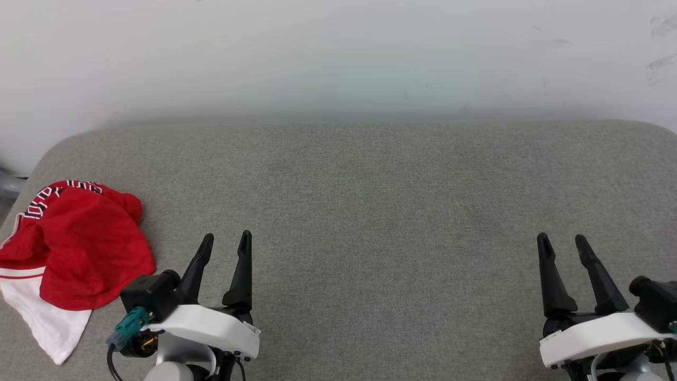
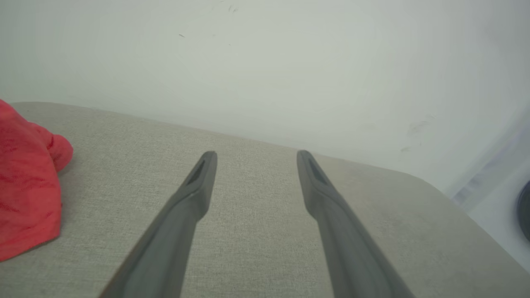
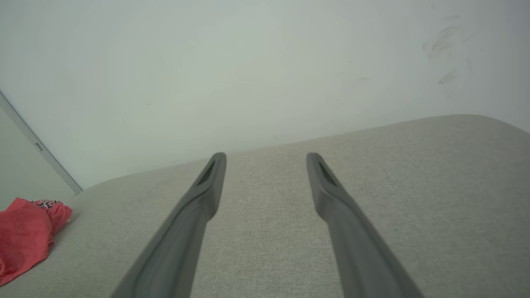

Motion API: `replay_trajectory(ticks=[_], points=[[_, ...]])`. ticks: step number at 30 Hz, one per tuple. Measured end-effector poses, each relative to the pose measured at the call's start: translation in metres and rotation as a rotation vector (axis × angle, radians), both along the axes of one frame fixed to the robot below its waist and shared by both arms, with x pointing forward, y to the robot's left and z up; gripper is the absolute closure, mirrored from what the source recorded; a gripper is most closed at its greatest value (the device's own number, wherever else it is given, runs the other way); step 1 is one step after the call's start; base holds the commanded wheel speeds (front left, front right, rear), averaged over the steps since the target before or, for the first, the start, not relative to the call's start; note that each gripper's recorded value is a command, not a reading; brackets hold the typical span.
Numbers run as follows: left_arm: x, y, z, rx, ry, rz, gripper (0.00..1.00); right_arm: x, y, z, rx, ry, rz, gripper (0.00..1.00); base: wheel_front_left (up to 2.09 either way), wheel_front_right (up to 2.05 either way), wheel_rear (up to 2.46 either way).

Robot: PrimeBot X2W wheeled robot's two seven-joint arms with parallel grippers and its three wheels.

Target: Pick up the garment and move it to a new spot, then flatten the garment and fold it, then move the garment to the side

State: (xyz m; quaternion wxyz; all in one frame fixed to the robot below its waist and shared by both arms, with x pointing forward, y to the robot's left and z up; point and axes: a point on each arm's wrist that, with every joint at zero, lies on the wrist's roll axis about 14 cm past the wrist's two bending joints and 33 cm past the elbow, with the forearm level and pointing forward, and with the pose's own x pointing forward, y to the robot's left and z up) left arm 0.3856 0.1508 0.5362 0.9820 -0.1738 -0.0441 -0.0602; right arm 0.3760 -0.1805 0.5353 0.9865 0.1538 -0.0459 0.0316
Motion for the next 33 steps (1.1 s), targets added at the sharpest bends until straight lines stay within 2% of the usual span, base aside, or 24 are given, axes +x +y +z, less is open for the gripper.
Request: replay_trajectory(ticks=[17,33], points=[[-0.0008,0.0023,-0.0038,0.177,-0.021,0.023,0.00,0.0012,0.0061,-0.0032,-0.186,0.038,0.022,0.00,0.00,0.00,0.00],[-0.0026,-0.0010,-0.0016,0.239,-0.059,0.017,0.00,-0.0007,0.0028,0.0022,-0.286,0.026,0.008,0.00,0.00,0.00,0.00]])
